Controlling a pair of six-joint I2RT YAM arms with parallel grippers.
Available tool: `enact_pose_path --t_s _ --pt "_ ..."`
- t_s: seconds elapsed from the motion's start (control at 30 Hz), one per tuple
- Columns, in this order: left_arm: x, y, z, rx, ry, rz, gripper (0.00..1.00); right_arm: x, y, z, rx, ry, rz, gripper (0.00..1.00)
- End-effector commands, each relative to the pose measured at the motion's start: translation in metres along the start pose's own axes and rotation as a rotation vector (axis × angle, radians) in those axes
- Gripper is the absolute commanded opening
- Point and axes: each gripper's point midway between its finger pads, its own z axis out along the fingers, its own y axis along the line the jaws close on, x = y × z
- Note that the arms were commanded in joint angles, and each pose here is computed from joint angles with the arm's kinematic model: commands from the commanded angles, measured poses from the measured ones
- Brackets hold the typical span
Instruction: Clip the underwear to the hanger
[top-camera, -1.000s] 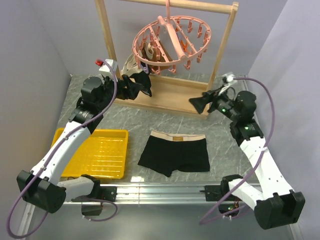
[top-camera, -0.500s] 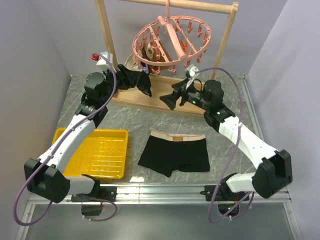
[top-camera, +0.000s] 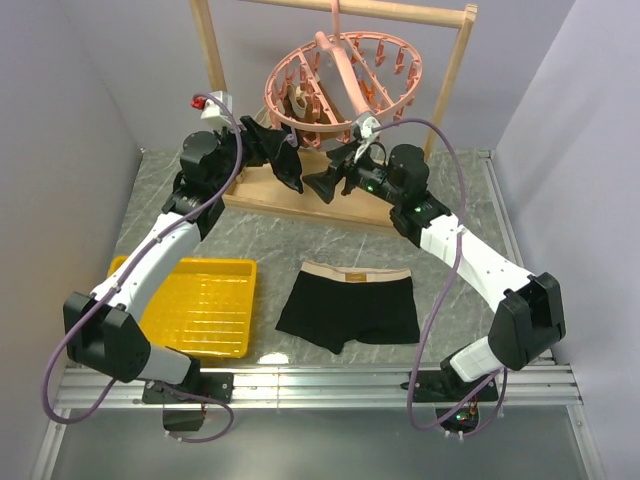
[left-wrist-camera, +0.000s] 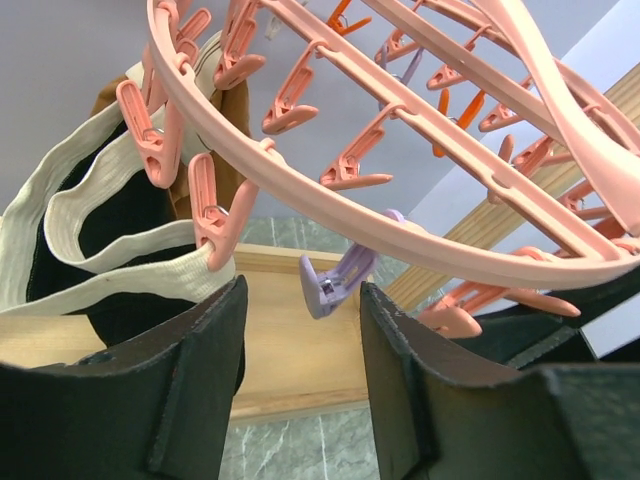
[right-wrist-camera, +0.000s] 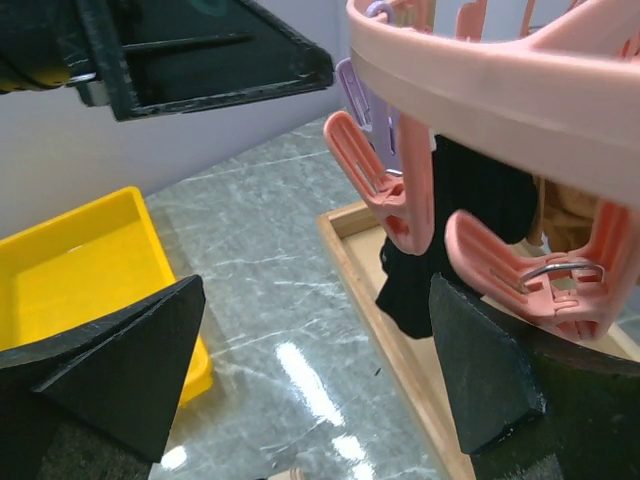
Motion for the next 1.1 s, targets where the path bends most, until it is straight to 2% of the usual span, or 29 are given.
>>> enact_pose_path --t_s 0.0,0.07,0.27,0.37,0.67,1.07 --pt "-0.027 -0.011 0.008 0.025 -0.071 -0.007 0.52 -0.016 0.001 0.003 0.024 -0.098 -0.071 1.00" --pt "-0.024 -0.008 0.012 0.018 -0.062 -0.013 0.50 -0.022 0.009 0.004 0.018 -0.147 -0.108 1.00" --pt "-0.021 -0.010 0.018 0.034 -0.052 -0.016 0.45 -0.004 0.012 0.008 0.093 -0.192 -0.185 1.00" --pt "-0.022 -0.012 0.019 0.039 -0.046 -0.022 0.35 -0.007 0.008 0.010 0.137 -0.250 -0.213 0.99" --pt "-0.017 -0.019 0.018 0.070 -0.004 -0.027 0.18 -0.032 0.000 0.029 0.155 -0.370 -0.271 0.84" --pt "-0.012 -0.025 0.017 0.096 0.043 -0.019 0.07 -0.045 0.003 0.049 0.103 -0.411 -0.254 0.70"
